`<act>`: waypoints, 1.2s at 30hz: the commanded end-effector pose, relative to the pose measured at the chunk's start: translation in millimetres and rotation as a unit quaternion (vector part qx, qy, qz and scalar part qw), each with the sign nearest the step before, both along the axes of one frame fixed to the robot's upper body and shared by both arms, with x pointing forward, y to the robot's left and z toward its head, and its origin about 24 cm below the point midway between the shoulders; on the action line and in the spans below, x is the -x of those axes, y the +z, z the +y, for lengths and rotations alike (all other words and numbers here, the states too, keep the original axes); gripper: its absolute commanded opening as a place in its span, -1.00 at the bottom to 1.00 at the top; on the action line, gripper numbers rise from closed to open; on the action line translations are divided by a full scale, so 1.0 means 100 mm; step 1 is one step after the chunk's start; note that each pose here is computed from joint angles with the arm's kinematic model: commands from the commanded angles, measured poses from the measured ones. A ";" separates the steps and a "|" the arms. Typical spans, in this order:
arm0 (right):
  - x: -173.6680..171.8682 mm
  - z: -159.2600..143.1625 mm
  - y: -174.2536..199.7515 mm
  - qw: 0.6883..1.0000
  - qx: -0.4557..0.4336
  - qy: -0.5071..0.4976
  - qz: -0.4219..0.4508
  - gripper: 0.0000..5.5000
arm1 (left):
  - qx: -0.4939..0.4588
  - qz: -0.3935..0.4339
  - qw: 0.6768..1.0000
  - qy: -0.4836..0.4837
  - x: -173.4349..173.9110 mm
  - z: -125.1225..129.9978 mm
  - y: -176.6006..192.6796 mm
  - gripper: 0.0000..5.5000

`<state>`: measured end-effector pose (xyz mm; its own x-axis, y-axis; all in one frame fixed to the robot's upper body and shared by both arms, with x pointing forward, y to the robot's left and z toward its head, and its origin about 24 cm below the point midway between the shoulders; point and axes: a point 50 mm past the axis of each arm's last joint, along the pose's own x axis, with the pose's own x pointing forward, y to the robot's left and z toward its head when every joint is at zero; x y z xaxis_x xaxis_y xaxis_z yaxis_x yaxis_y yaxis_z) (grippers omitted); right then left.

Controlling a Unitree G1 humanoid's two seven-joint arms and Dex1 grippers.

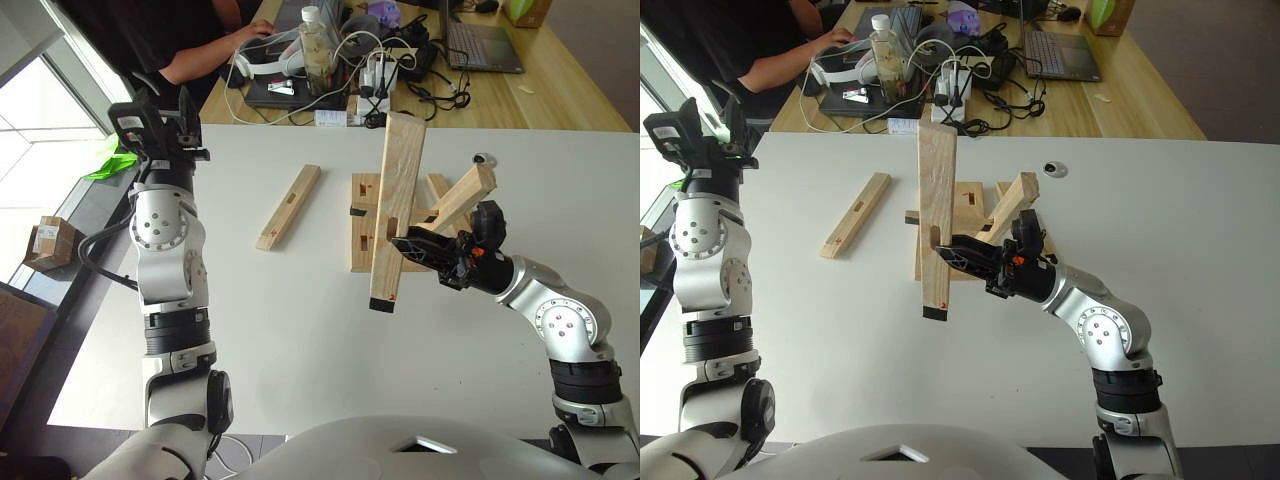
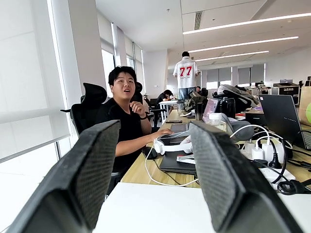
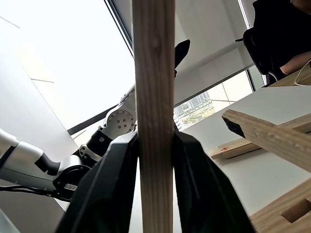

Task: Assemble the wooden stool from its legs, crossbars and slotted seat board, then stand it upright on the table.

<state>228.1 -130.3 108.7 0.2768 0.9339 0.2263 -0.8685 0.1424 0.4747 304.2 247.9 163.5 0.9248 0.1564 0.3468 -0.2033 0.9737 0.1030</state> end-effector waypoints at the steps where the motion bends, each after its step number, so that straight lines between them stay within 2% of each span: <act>1: -0.01 0.00 0.00 1.000 0.002 -0.004 -0.002 -0.65 | -0.013 0.009 1.000 -0.003 -0.04 -0.08 0.02 -0.08; 16: -0.11 0.01 0.04 0.999 -0.001 -0.048 -0.020 -0.65 | -0.002 0.006 1.000 -0.014 -0.05 -0.15 0.04 -0.08; 22: -0.11 0.02 0.04 0.998 -0.003 -0.052 -0.021 -0.65 | -0.023 -0.035 0.999 -0.006 -0.03 -0.10 0.21 -0.08; 25: -0.12 0.03 0.03 0.998 -0.004 -0.055 -0.023 -0.65 | -0.097 -0.133 0.986 0.005 0.03 -0.20 0.66 -0.08; 28: -0.14 0.04 0.03 0.998 -0.006 -0.059 -0.026 -0.65 | -0.133 -0.221 0.966 0.002 0.12 -0.32 0.97 -0.08; 31: -0.15 0.05 0.03 0.997 -0.008 -0.067 -0.027 -0.65 | -0.149 -0.262 0.954 -0.001 0.17 -0.37 1.04 -0.08; 36: -0.17 0.05 0.02 0.996 -0.009 -0.085 -0.029 -0.65 | -0.176 -0.259 0.949 0.021 0.18 -0.41 0.97 -0.08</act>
<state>240.8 -124.4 106.7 0.3959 0.8820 0.2558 -0.8559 0.2534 0.4509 285.8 209.7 265.0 0.6022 -0.0176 0.7982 -0.3444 0.8962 0.2796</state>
